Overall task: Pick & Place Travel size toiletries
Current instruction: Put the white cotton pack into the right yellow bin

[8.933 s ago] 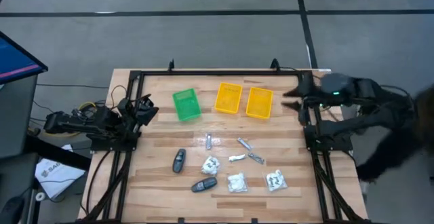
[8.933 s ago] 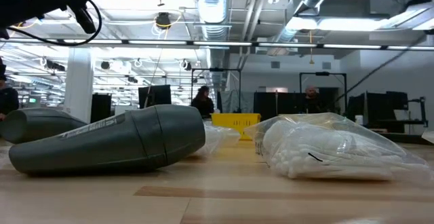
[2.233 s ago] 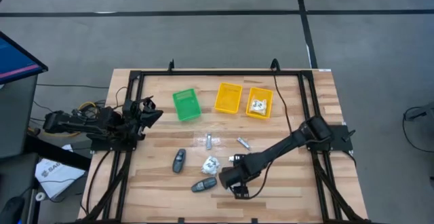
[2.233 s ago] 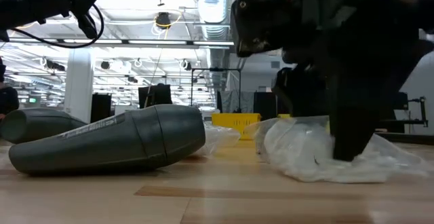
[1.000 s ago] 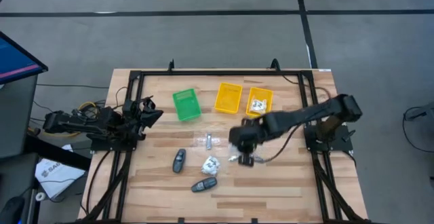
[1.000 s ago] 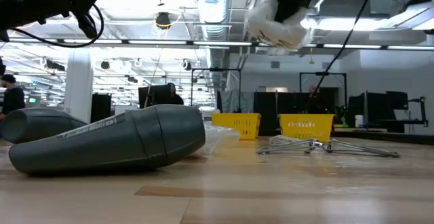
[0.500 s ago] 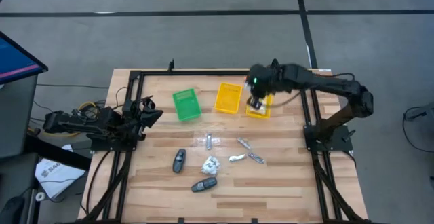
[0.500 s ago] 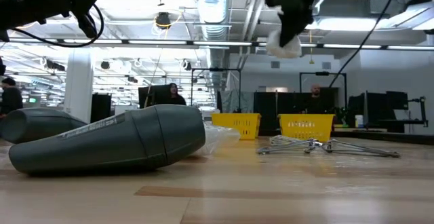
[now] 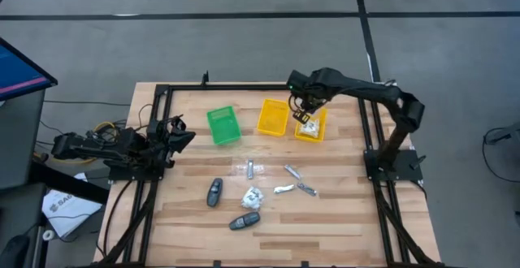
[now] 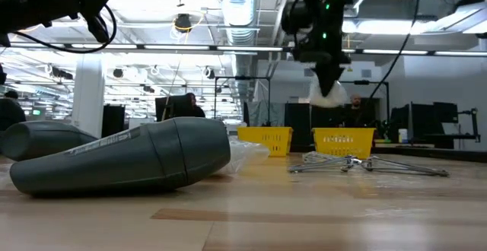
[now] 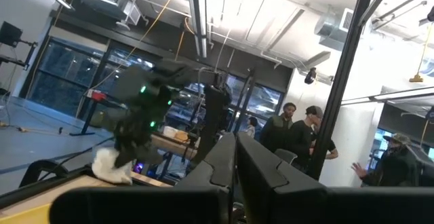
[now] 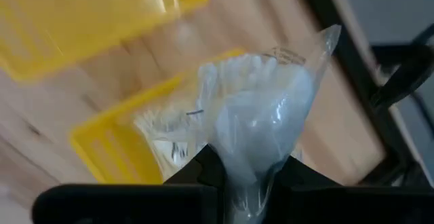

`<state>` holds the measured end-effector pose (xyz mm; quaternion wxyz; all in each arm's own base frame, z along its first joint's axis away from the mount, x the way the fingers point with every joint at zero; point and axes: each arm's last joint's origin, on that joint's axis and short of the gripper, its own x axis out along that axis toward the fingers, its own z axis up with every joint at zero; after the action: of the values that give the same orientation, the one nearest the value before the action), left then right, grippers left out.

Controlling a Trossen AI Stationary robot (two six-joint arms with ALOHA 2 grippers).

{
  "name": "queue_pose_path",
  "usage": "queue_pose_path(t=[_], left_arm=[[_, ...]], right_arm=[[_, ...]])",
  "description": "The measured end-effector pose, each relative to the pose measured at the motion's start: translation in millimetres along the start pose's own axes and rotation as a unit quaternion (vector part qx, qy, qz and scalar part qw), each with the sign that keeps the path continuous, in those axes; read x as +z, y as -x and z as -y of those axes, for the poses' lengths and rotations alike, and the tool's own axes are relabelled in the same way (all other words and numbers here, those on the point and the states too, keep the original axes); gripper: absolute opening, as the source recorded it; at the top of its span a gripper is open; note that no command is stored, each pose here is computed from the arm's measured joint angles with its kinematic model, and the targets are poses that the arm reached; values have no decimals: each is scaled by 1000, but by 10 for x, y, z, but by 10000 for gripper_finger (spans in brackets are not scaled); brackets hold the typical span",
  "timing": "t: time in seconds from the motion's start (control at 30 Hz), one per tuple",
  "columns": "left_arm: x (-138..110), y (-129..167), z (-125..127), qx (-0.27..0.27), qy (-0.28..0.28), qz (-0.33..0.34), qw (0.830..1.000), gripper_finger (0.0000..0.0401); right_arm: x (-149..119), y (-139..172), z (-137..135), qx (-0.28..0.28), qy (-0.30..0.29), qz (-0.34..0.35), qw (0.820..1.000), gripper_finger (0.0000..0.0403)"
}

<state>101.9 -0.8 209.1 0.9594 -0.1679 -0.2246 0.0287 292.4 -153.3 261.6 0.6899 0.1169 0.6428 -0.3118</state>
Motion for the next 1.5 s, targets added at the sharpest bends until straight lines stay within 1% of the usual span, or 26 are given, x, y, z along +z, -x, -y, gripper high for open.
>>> queue_pose_path(t=[0.13,0.23,0.33,0.47,0.67,0.8,0.87,0.97,1.03,1.17,1.23,1.33,1.4,1.5], left_arm=[[0,0,0,0,0,0,1000,8],[0,0,0,0,0,0,1000,8],[0,0,0,0,0,0,1000,8],[0,0,0,0,0,0,1000,8],[0,0,0,0,1,0,1000,8],[0,0,0,0,1,0,1000,8],[0,0,0,0,1,0,1000,8],[0,0,0,0,1,0,1000,8],[0,0,0,0,1,0,1000,8],[0,0,0,0,2,0,1000,8],[0,0,0,0,2,0,1000,8],[1,0,0,0,2,0,1000,8],[0,0,0,0,2,0,1000,8],[0,0,0,0,2,0,1000,8]], right_arm=[[13,-179,-79,-4,33,-49,998,48],[22,-218,-126,15,42,-55,997,51],[37,-210,-129,23,39,-46,998,64],[34,-194,-62,23,31,-44,998,103],[13,-221,44,25,27,-65,997,188],[-1,-194,59,68,20,-68,995,234],[-28,-103,59,94,5,-57,994,242],[-94,120,17,134,-14,-23,991,243],[-153,303,-67,162,-15,9,987,240],[-313,668,-317,204,8,74,976,233],[-392,830,-481,222,35,111,968,231],[-500,1038,-769,248,82,170,950,229],[-551,1123,-977,248,107,207,940,229],[-629,1150,-1269,232,139,232,935,233]])
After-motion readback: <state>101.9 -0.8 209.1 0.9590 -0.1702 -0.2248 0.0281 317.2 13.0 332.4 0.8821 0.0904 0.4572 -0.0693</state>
